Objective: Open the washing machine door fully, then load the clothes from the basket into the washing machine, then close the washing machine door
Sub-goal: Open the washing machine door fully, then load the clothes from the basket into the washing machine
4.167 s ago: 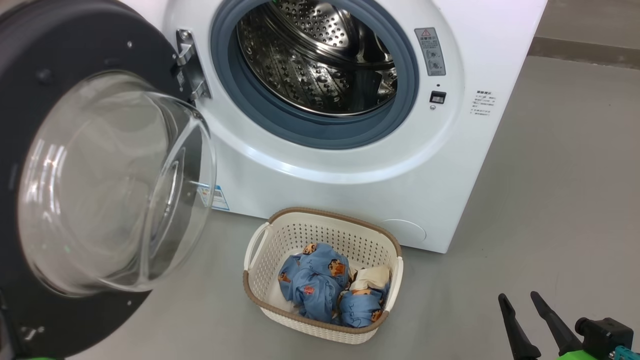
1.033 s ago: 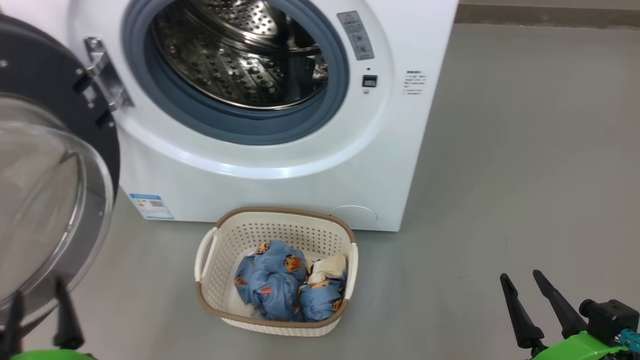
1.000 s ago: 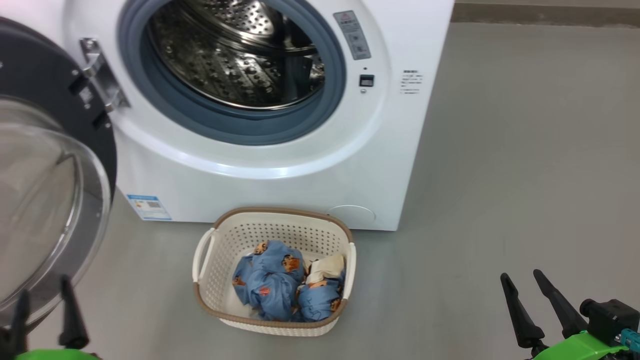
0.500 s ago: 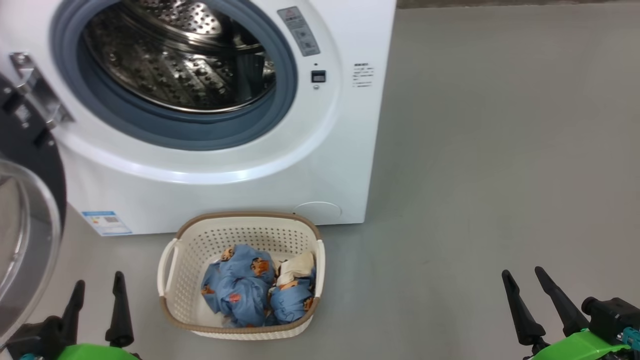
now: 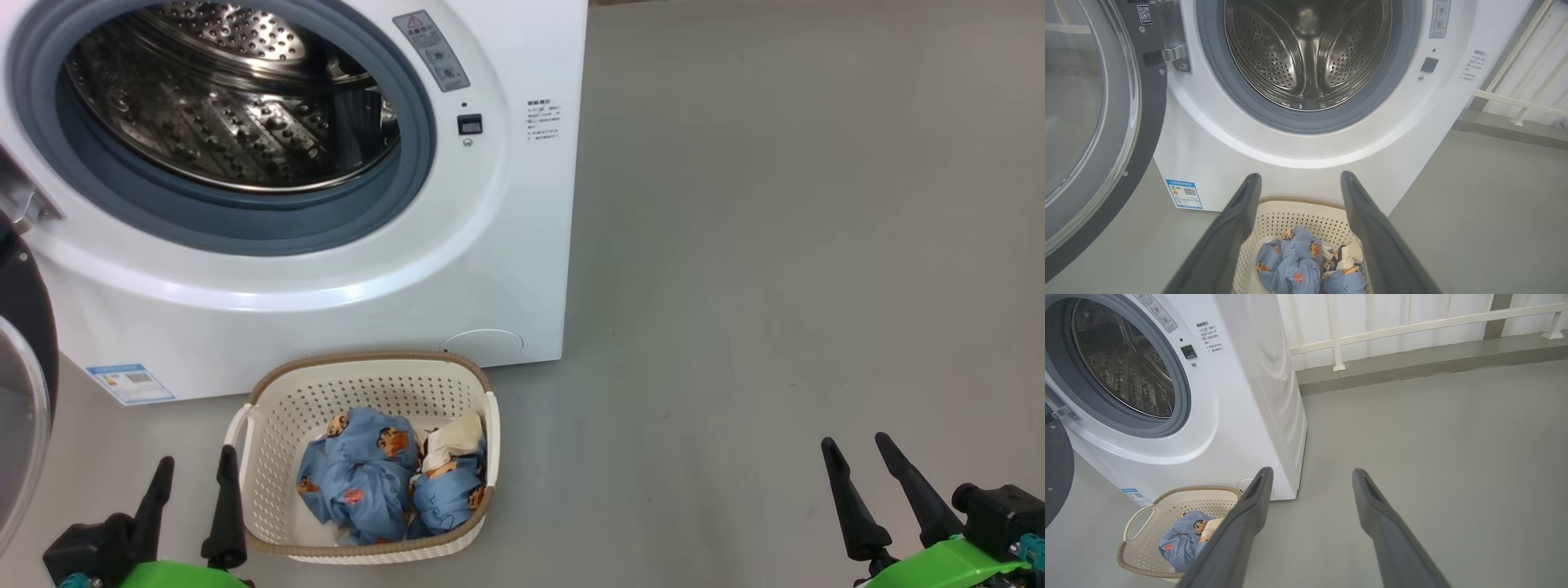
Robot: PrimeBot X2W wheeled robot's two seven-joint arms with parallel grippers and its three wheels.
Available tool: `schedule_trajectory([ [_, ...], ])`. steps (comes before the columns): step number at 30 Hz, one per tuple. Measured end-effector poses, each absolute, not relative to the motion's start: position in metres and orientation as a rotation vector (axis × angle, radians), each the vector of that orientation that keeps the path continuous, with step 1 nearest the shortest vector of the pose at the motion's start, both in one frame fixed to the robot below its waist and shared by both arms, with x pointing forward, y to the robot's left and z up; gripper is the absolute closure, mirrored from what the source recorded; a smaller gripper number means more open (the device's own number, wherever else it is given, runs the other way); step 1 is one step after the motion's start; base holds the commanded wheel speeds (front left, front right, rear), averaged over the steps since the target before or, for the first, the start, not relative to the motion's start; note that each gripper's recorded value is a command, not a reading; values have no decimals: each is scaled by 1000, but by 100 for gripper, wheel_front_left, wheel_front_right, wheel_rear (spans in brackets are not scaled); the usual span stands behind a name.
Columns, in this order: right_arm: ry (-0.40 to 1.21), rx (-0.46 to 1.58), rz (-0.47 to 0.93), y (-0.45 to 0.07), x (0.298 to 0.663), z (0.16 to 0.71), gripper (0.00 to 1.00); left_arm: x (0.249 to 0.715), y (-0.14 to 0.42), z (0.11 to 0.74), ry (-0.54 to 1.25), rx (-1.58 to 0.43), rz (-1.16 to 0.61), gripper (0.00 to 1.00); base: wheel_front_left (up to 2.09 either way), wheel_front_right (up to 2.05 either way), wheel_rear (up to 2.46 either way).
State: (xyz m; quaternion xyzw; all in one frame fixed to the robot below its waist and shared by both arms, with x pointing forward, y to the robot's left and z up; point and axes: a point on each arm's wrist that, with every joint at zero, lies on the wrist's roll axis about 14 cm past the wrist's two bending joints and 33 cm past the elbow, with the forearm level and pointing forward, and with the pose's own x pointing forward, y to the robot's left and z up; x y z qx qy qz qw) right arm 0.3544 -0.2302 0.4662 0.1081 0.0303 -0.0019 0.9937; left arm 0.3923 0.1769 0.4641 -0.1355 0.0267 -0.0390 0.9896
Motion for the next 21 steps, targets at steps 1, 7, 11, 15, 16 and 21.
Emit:
schedule_trajectory([
  [1, 60, 217, -6, -231, 354, 466, 0, 393, 175, 464, 54, -273, -83, 0, 0, 0, 0],
  [7, 60, 221, -10, -231, 354, 466, 0, 393, 173, 464, 55, -291, -88, 0, 0, 0, 0],
  [11, 56, 221, -8, -230, 356, 467, 0, 393, 173, 463, 61, -300, -89, 0, 0, 0, 0],
  [15, 50, 224, -6, -229, 358, 469, 0, 392, 174, 460, 71, -321, -87, 0, 2, -4, 2],
  [16, 50, 225, -6, -229, 358, 469, 0, 392, 173, 459, 73, -320, -89, 0, 19, -31, 12],
  [21, 51, 229, -5, -228, 358, 468, 0, 392, 172, 459, 76, -311, -99, 0, 58, -70, 13],
])
